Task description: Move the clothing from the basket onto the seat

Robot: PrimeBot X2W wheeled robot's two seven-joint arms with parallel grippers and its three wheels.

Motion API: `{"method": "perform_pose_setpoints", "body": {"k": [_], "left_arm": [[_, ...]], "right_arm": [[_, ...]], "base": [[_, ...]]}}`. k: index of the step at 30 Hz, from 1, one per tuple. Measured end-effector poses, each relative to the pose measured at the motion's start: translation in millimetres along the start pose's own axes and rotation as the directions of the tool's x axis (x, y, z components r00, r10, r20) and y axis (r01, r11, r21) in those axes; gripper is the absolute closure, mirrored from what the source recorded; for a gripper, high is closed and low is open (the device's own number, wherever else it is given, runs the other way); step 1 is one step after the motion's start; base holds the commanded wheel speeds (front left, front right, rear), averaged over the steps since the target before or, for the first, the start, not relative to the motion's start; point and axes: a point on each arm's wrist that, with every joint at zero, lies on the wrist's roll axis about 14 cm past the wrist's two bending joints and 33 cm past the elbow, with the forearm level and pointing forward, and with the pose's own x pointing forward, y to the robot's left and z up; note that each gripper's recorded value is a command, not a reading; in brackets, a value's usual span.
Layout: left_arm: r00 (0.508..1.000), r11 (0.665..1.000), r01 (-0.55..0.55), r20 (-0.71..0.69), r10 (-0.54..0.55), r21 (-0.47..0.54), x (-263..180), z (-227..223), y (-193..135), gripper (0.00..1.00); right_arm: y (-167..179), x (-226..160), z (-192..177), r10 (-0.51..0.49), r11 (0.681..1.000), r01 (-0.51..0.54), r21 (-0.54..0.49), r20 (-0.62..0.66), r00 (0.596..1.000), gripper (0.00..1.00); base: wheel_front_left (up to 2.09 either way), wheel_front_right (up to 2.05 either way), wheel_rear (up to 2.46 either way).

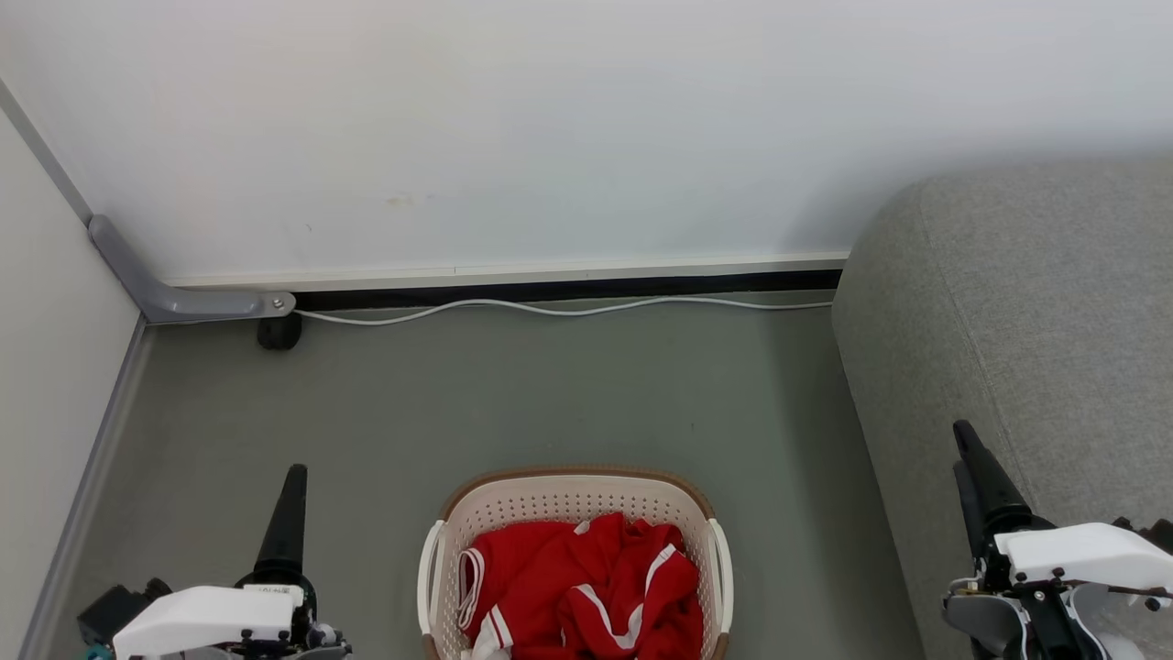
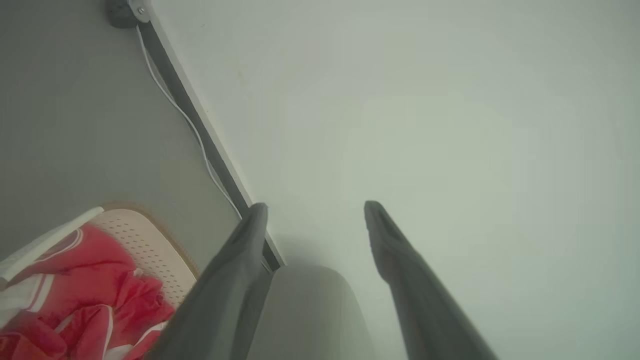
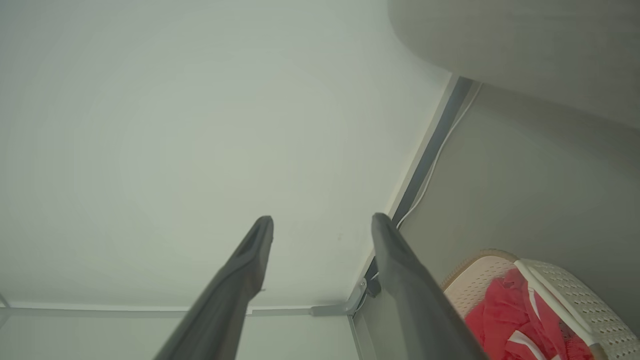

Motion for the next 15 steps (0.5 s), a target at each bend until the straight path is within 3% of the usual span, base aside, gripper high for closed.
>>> {"method": "perform_pose_setpoints", "body": {"k": [8, 15], "left_arm": [[1.0, 0.99, 0.01, 0.005, -0.011, 0.141, 6.6, 2.7, -5.0, 0.0], [1.0, 0.961, 0.014, 0.007, -0.017, 0.275, 9.6, 3.0, -6.4, 0.0]], "right_arm": [[-0.1, 5.3, 2.6, -0.005, 0.993, 0.005, -0.119, 0.005, 1.0, 0.0], [5.9, 11.1, 5.7, 0.011, 0.975, -0.007, -0.221, 0.013, 1.0, 0.0]], "base": [[0.0, 0.0, 0.0], [0.0, 0.0, 0.0]]}}
